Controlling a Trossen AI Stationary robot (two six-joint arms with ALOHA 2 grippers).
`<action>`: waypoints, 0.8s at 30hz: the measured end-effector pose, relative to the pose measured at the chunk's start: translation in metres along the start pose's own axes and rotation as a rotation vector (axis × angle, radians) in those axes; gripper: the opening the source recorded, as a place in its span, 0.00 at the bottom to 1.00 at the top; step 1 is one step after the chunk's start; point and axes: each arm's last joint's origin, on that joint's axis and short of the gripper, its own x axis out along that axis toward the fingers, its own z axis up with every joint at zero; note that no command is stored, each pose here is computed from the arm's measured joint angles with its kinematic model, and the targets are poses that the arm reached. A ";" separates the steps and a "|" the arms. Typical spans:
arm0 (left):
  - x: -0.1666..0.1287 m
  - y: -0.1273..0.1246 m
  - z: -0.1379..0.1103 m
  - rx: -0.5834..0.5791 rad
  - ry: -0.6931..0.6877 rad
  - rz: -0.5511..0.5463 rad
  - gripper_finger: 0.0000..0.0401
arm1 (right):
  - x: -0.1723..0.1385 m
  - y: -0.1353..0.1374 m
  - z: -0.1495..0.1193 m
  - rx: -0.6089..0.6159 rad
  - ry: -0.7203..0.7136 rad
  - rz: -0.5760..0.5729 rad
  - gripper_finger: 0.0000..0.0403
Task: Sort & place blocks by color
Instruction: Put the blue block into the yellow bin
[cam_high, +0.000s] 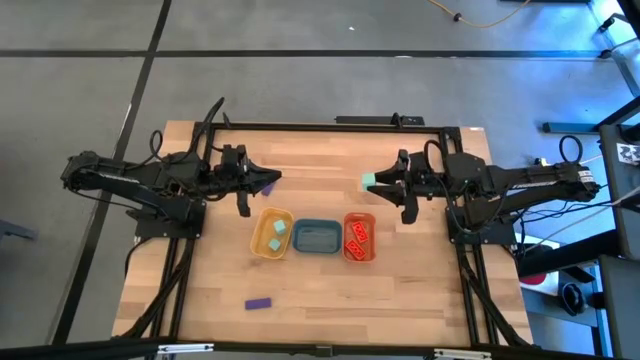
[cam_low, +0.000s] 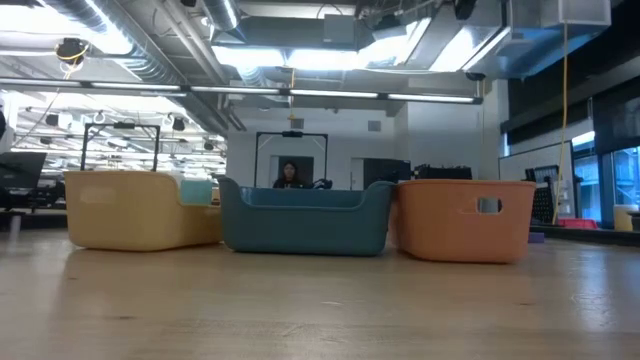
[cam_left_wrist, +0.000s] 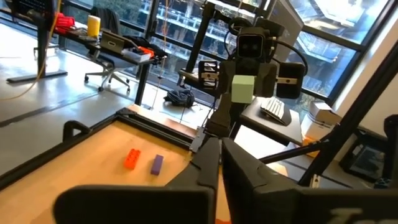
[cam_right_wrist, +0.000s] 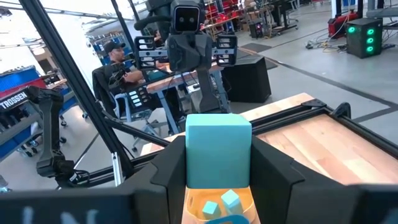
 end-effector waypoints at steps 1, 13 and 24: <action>0.000 0.000 0.000 0.000 0.001 -0.004 0.05 | 0.000 0.000 0.000 0.000 0.000 0.000 0.33; 0.028 -0.015 -0.005 0.264 0.041 -0.060 0.38 | 0.028 0.000 -0.010 0.251 -0.020 0.007 0.33; 0.081 -0.049 -0.013 0.917 0.142 -0.030 0.41 | 0.072 -0.001 -0.026 0.596 -0.142 0.073 0.33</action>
